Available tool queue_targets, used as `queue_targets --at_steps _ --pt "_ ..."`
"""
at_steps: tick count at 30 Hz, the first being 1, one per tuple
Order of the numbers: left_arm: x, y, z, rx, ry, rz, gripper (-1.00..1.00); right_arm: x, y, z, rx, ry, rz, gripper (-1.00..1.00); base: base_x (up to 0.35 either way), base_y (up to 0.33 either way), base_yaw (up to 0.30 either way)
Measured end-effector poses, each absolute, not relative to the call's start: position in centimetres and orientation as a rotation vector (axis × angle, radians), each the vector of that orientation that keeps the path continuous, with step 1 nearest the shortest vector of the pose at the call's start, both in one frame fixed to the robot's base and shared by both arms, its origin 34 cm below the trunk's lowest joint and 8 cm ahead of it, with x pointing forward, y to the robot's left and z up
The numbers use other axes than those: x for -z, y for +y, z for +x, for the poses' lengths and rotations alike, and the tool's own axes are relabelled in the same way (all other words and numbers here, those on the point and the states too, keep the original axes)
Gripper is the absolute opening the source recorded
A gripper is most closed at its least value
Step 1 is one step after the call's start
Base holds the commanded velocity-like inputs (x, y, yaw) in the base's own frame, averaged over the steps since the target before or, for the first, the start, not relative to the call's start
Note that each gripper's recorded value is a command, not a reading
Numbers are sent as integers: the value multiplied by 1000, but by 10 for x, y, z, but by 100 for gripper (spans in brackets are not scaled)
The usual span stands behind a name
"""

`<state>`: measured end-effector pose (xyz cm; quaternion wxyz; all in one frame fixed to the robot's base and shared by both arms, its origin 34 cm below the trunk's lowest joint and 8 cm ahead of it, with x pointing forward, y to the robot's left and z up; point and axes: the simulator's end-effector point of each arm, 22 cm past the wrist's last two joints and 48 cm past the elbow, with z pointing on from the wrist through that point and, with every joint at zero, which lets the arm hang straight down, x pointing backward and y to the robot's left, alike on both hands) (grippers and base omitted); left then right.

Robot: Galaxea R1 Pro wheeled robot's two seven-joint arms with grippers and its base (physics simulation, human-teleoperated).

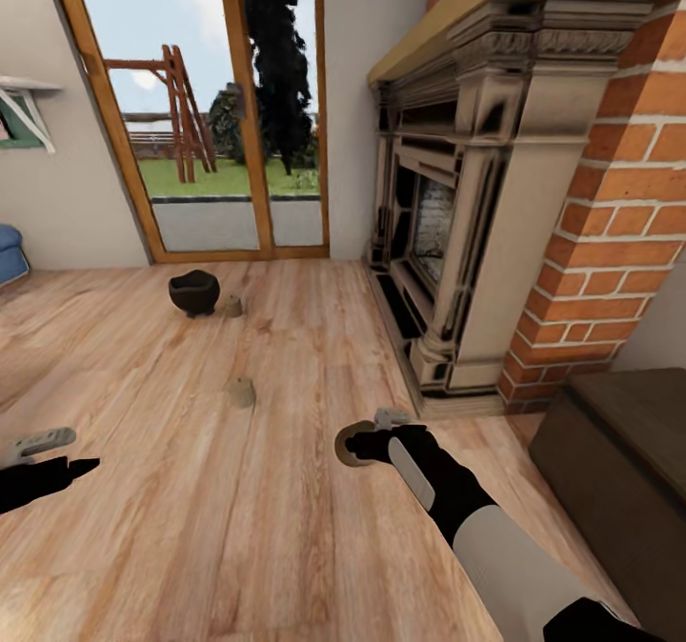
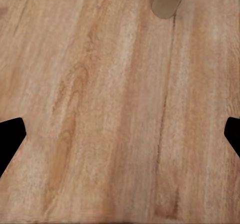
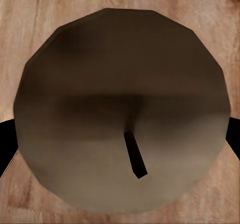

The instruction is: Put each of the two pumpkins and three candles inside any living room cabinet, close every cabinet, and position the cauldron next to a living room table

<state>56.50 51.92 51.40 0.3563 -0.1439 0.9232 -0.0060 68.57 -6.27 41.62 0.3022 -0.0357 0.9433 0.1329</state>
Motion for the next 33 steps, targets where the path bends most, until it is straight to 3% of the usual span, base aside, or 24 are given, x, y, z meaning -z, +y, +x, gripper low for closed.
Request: queue_targets --at_steps 6,14,22,33 --pt "-491 499 561 -73 2439 -350 100 -424 -67 685 -333 2496 -93 -100 0 0 296" --pt "-424 376 548 -198 2568 -366 100 -426 -91 683 -208 2506 -58 -100 0 0 296" --pt "-433 370 548 -219 2568 -378 100 -445 -96 688 -186 2481 -34 -100 0 0 251" --pt "-440 360 555 -161 2560 -363 100 -452 -83 689 -313 2485 44 -100 42 0 -2"
